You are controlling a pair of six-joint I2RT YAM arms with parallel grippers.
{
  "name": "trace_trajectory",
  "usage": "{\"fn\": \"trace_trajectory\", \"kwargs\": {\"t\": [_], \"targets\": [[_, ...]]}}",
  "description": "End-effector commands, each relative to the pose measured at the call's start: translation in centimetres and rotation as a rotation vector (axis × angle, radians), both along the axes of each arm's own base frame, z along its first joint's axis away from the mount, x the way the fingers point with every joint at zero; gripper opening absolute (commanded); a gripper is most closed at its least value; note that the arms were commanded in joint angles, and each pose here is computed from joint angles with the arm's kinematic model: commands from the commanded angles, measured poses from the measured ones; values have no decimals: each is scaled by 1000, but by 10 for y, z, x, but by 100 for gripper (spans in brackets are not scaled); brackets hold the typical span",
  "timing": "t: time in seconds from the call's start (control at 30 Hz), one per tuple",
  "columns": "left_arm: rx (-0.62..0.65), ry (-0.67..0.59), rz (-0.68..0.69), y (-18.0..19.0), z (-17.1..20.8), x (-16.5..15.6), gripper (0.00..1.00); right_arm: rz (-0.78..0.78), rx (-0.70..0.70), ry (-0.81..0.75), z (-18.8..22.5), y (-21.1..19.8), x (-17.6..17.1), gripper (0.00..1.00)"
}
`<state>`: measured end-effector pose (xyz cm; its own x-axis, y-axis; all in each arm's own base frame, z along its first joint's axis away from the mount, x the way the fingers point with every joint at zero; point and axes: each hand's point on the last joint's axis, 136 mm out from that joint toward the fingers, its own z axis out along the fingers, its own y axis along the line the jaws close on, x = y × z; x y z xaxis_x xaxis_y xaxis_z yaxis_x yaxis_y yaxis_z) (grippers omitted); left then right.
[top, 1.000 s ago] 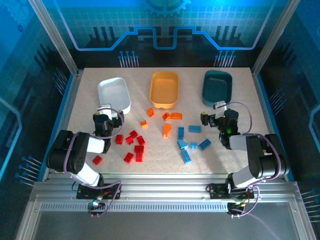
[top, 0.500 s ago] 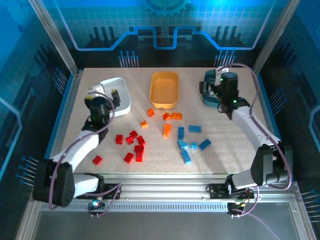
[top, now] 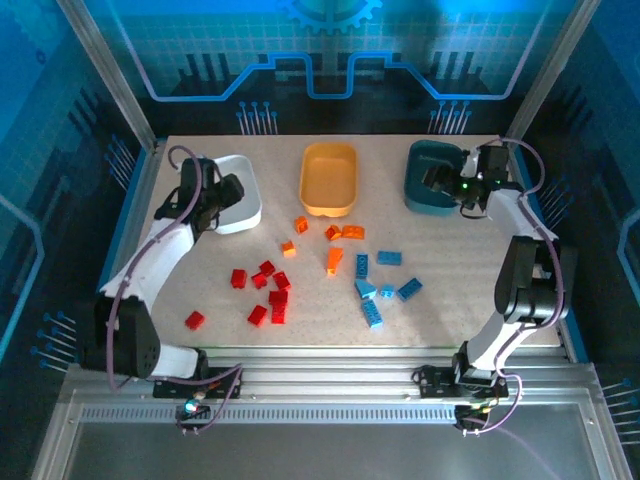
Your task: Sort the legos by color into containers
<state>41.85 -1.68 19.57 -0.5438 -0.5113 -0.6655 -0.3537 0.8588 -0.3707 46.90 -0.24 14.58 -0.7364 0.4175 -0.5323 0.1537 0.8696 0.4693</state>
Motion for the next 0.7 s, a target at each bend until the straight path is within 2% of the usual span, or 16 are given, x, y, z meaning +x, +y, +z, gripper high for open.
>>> {"fn": "trace_trajectory", "kwargs": {"t": [0.0,0.03,0.07,0.13,0.17,0.23,0.27,0.33,0.47,0.67], "targets": [[-107,113,-83,-23,-11,7,54,47,-111,58,3,16,6,73],[-115,148,-88,-25,-20,12,44,51,-111,71,-1,16,8,54],[-125,181,-87,-27,-27,17,35,51,-115,83,-5,15,11,41],[-150,229,-108,-34,-38,28,28,77,-109,93,-12,21,17,32],[-173,244,-134,-40,-42,34,29,99,-102,93,-14,27,20,33],[-213,266,-183,-53,-48,45,45,131,-98,93,-17,37,24,42],[-216,276,-186,-55,-52,50,48,143,-98,96,-20,41,26,46],[-202,312,-159,-51,-63,55,49,162,-89,101,-23,49,31,52],[-135,346,-97,-39,-77,59,52,194,-98,124,-34,61,38,58],[-109,375,-69,-33,-94,60,54,219,-92,166,-59,72,50,57]]}}
